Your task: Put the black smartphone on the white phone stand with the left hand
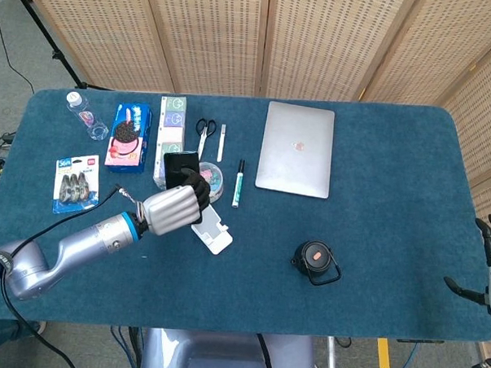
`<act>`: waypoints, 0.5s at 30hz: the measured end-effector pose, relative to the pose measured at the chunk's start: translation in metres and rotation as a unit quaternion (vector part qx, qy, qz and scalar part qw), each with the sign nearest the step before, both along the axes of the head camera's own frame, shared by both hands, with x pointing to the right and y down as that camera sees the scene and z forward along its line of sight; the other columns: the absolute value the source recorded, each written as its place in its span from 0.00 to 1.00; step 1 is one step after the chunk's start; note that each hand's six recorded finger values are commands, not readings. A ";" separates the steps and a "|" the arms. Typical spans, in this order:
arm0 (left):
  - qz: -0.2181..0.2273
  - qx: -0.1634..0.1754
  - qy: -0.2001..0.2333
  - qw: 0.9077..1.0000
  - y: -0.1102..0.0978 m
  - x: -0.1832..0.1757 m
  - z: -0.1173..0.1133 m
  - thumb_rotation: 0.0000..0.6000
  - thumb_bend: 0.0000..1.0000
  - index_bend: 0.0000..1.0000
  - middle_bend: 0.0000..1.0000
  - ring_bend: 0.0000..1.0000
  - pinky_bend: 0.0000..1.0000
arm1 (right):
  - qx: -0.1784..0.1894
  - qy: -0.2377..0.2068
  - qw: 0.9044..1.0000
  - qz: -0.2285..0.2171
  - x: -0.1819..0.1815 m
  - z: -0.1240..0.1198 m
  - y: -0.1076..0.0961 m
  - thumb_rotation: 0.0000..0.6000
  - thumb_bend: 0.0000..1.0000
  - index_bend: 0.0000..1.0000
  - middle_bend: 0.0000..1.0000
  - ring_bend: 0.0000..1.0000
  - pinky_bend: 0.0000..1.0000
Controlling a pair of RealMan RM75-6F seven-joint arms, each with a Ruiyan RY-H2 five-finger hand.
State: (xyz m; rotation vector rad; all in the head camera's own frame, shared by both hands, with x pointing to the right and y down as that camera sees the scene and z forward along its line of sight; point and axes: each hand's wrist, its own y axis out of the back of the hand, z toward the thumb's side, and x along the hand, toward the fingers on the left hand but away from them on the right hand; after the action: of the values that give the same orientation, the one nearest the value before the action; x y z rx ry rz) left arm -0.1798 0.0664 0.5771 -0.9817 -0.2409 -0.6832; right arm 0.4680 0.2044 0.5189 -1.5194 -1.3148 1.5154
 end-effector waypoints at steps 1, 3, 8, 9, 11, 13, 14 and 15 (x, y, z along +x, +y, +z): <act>-0.003 0.003 -0.007 1.000 -0.002 0.001 -0.001 1.00 0.36 0.64 0.42 0.33 0.44 | 0.000 -0.001 1.000 0.000 0.000 0.000 0.000 1.00 0.00 0.00 0.00 0.00 0.00; -0.008 0.005 -0.017 1.000 -0.003 0.002 0.001 1.00 0.36 0.64 0.42 0.33 0.44 | -0.002 0.000 1.000 -0.002 -0.001 0.001 0.001 1.00 0.00 0.00 0.00 0.00 0.00; -0.044 -0.001 -0.030 0.999 -0.005 0.005 0.014 1.00 0.36 0.65 0.42 0.33 0.44 | -0.005 0.002 1.000 -0.005 -0.003 0.003 0.001 1.00 0.00 0.00 0.00 0.00 0.00; -0.051 -0.002 -0.032 0.998 -0.004 0.006 0.017 1.00 0.36 0.65 0.42 0.33 0.44 | -0.005 0.003 1.000 -0.005 -0.003 0.003 0.001 1.00 0.00 0.00 0.00 0.00 0.00; -0.066 -0.004 -0.037 0.997 -0.002 0.011 0.025 1.00 0.36 0.65 0.42 0.33 0.44 | -0.006 0.004 1.000 -0.005 -0.003 0.004 0.001 1.00 0.00 0.00 0.00 0.00 0.00; -0.078 -0.005 -0.042 0.996 0.000 0.017 0.032 1.00 0.36 0.65 0.42 0.33 0.44 | -0.007 0.004 1.000 -0.005 -0.003 0.004 0.001 1.00 0.00 0.00 0.00 0.00 0.00; -0.082 -0.005 -0.044 0.996 0.002 0.020 0.035 1.00 0.36 0.65 0.42 0.33 0.44 | -0.007 0.005 1.000 -0.005 -0.003 0.005 0.001 1.00 0.00 0.00 0.00 0.00 0.00; -0.085 -0.006 -0.045 0.995 0.003 0.023 0.037 1.00 0.36 0.65 0.42 0.33 0.44 | -0.008 0.005 1.000 -0.005 -0.003 0.005 0.001 1.00 0.00 0.00 0.00 0.00 0.00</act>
State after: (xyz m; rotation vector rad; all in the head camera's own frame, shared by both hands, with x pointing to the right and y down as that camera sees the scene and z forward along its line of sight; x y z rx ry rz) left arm -0.1569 0.0693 0.6140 -0.9907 -0.2414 -0.8841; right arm 0.4650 0.2057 0.5240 -1.5244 -1.2900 1.5282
